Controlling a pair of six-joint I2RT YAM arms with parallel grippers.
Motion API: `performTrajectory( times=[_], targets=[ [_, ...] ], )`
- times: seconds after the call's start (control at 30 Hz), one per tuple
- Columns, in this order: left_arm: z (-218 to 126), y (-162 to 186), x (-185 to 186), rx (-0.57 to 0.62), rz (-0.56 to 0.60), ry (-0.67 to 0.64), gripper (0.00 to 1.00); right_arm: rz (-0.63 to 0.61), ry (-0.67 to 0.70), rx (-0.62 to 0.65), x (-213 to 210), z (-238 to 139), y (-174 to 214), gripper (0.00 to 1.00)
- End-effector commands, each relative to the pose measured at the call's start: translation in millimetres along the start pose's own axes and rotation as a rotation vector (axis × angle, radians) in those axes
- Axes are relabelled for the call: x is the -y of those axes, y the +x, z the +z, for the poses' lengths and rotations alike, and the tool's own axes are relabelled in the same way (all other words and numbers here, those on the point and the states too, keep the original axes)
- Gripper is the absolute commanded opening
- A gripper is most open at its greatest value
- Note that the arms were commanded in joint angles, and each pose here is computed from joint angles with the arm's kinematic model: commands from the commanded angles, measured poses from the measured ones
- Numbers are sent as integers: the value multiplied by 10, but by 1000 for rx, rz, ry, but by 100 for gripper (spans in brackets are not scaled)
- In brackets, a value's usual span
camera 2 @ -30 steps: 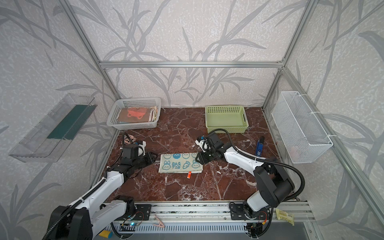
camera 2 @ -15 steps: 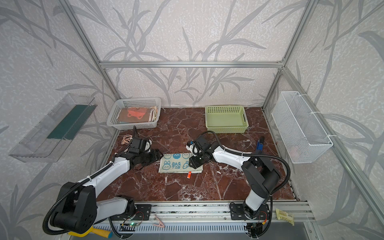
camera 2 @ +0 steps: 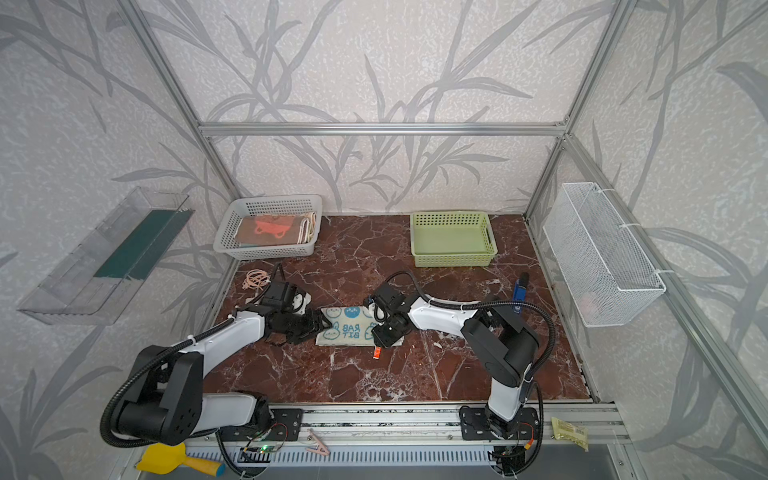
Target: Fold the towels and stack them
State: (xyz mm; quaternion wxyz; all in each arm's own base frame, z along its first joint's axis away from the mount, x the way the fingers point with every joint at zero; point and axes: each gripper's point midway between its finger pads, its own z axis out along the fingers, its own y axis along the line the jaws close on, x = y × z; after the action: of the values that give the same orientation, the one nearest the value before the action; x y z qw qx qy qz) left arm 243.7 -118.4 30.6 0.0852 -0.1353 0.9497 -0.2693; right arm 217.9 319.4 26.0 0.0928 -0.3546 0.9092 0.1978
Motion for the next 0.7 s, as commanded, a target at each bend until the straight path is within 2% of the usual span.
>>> performTrajectory(
  times=[0.0, 0.13, 0.23, 0.33, 0.47, 0.57, 0.67],
  targets=[
    [64, 87, 29, -37, -16, 60, 65, -5, 48, -62, 86, 45, 173, 41],
    [127, 80, 122, -42, -36, 140, 62, -4, 54, -61, 97, 44, 194, 41],
    [133, 23, 231, -27, -41, 204, 52, -6, 63, -45, 106, 14, 175, 41],
    [129, -55, 314, -1, -36, 246, 39, -6, 97, 1, 134, -107, 103, 40],
    [143, -195, 463, 9, -15, 308, 9, -7, 155, 167, 151, -498, -95, 40],
    [101, -304, 568, 14, 12, 313, 0, -20, 192, 285, 151, -803, -219, 40],
    [-20, -456, 684, 39, 74, 287, 0, -19, 241, 364, 212, -1006, -226, 40]
  ],
)
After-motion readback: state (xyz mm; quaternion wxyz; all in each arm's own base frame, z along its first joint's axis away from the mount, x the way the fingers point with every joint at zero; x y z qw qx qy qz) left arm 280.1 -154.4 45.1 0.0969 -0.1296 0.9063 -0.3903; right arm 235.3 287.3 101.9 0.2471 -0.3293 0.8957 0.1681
